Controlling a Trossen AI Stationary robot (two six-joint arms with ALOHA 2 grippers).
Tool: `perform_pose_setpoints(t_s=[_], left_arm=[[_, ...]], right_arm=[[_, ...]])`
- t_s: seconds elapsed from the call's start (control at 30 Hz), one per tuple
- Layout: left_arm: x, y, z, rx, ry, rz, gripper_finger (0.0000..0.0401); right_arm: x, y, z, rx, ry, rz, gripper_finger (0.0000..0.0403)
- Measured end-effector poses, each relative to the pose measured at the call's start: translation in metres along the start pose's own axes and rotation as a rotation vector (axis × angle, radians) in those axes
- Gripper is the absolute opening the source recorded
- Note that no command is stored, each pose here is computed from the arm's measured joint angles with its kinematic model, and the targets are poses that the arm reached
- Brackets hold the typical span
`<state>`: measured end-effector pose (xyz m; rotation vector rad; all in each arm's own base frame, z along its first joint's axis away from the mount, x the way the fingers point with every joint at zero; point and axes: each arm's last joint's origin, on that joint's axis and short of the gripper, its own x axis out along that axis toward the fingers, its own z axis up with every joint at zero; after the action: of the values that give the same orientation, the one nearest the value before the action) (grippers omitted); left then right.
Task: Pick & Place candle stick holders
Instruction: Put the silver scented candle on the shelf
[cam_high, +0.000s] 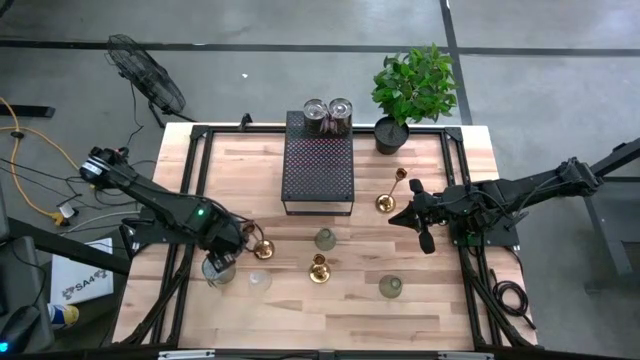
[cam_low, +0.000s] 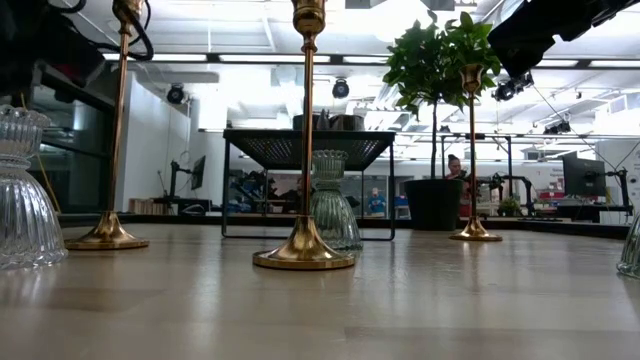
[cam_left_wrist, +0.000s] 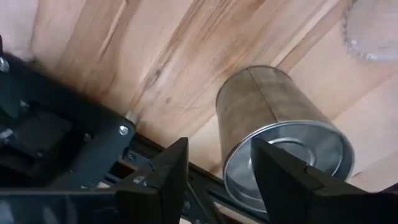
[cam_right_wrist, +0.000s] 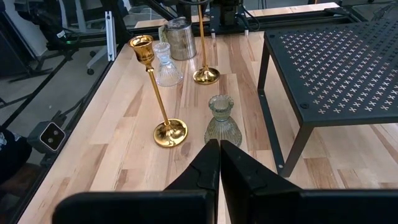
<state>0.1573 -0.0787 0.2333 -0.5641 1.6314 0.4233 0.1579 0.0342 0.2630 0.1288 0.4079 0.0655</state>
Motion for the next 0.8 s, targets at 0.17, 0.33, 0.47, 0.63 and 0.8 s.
perform_pose_setpoints(t_s=[0.17,0.33,0.47,0.63,0.8], left_arm=[[0.0002,0.0000,-0.0002,0.083,0.005,-0.002,0.0157],[0.0003,-0.0001,-0.0002,0.168,0.008,-0.005,0.0156],[0.0004,-0.0008,0.0001,0.241,0.004,-0.013,0.0156],[0.0003,-0.0023,0.0005,0.343,0.006,-0.034,0.0156],[0.0037,-0.0024,0.0007,0.391,0.011,-0.048,0.0156]], right_arm=[[0.0000,0.0000,0.0000,0.000,0.000,0.000,0.0004],[0.0001,-0.0001,-0.0001,0.000,0.000,0.000,0.0004],[0.0000,0.0000,0.0000,0.000,0.000,0.000,0.0004],[0.0001,0.0000,0.0000,0.000,0.000,0.000,0.0004],[0.0001,0.0000,0.0000,0.000,0.000,0.000,0.0004]])
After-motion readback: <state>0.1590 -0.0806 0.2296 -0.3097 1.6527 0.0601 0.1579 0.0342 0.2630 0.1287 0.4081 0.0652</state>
